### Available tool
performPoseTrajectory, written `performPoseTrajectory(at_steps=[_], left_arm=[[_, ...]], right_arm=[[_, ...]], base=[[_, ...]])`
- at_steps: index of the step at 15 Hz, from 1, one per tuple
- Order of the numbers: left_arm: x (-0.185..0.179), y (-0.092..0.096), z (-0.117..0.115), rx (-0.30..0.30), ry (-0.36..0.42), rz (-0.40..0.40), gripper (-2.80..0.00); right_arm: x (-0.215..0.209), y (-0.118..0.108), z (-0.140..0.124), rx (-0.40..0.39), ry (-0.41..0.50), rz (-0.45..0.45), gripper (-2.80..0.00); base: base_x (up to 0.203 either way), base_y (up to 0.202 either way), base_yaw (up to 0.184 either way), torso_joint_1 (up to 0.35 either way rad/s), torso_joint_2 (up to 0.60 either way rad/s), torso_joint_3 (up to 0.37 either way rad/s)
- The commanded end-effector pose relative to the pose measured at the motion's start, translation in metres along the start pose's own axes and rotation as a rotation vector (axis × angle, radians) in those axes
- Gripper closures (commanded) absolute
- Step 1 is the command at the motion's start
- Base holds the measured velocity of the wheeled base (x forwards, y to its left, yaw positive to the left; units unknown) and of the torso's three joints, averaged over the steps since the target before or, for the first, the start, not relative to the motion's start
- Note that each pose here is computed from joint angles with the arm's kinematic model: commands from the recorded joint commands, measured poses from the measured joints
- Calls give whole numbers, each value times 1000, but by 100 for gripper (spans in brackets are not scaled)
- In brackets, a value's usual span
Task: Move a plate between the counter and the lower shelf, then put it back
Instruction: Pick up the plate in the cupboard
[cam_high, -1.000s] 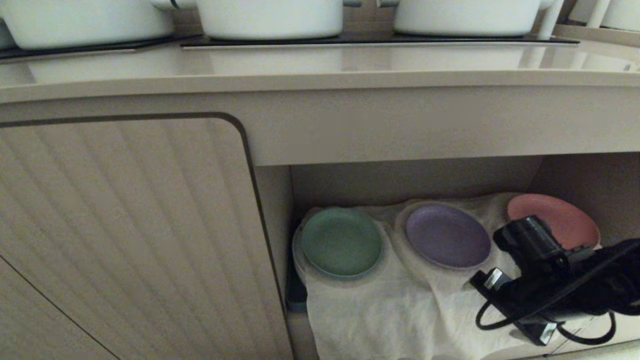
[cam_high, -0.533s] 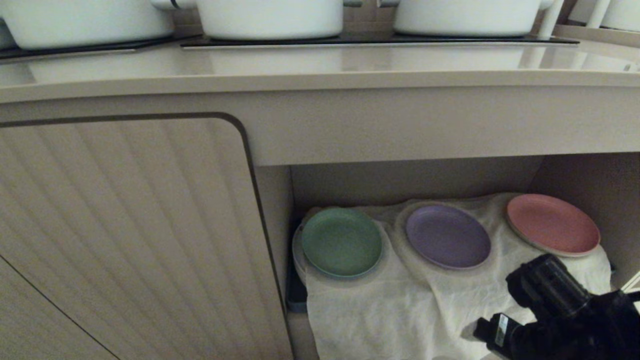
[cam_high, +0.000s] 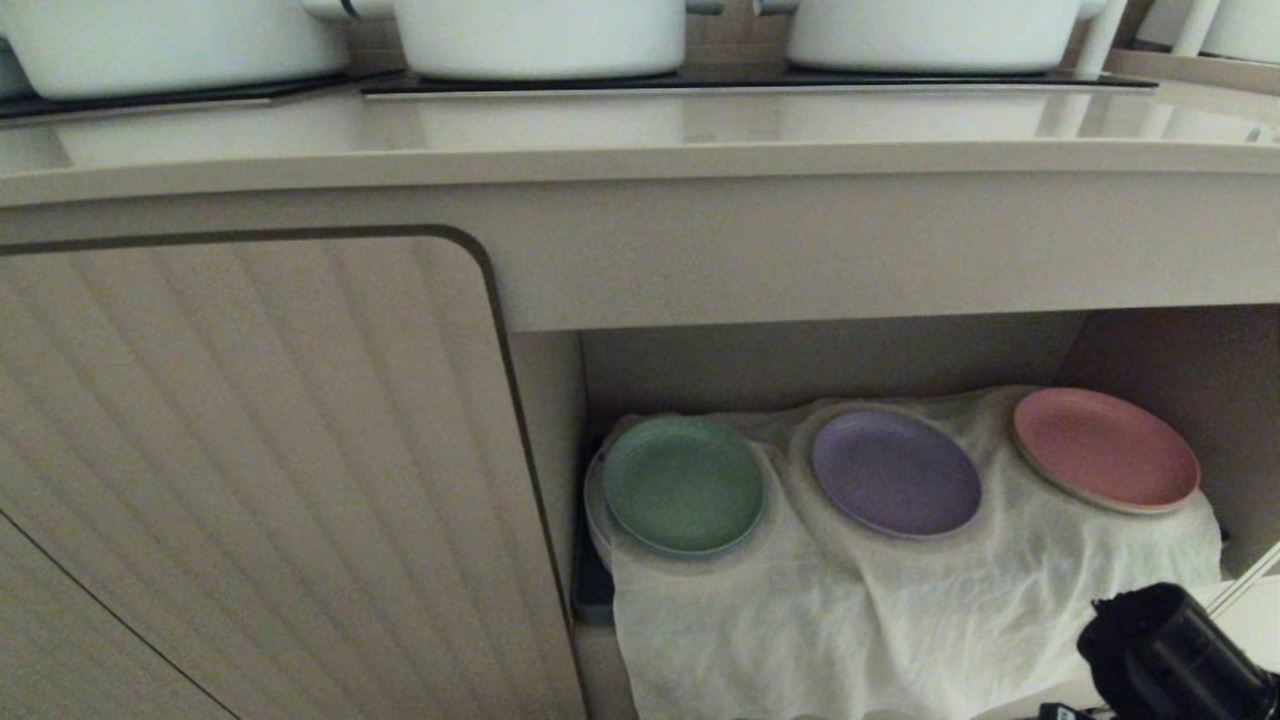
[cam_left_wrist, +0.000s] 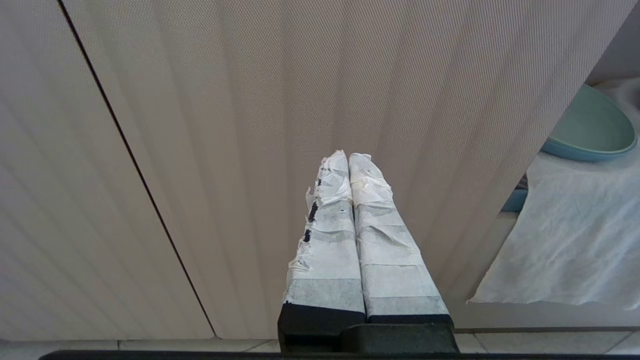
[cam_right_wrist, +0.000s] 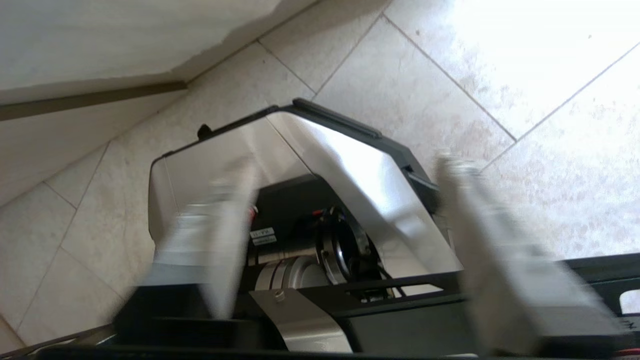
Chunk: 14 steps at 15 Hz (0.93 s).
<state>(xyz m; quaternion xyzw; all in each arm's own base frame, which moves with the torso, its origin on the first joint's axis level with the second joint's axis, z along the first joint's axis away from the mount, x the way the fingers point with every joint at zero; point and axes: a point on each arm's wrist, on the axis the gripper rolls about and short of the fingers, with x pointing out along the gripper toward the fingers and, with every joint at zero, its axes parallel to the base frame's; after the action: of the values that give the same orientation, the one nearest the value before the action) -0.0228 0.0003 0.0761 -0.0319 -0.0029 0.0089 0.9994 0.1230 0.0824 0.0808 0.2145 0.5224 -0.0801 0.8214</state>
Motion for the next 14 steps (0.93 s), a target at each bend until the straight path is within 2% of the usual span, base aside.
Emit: performPoseTrajectory(at_steps=[1, 7, 11, 14], left_arm=[[0, 0, 0, -1, -1, 0, 0], [0, 0, 0, -1, -2, 0, 0], [0, 0, 0, -1, -1, 0, 0], [0, 0, 0, -1, -2, 0, 0]], right_arm=[[-4, -2, 0, -11, -27, 11, 0], [-5, -2, 4, -120, -144, -51, 0], [-7, -1, 9, -101, -240, -64, 0], [-11, -7, 18, -42, -295, -86, 0]], base=[[0, 0, 0, 0, 0, 0], [0, 0, 0, 0, 0, 0], [0, 0, 0, 0, 0, 0], [0, 0, 0, 0, 0, 0]])
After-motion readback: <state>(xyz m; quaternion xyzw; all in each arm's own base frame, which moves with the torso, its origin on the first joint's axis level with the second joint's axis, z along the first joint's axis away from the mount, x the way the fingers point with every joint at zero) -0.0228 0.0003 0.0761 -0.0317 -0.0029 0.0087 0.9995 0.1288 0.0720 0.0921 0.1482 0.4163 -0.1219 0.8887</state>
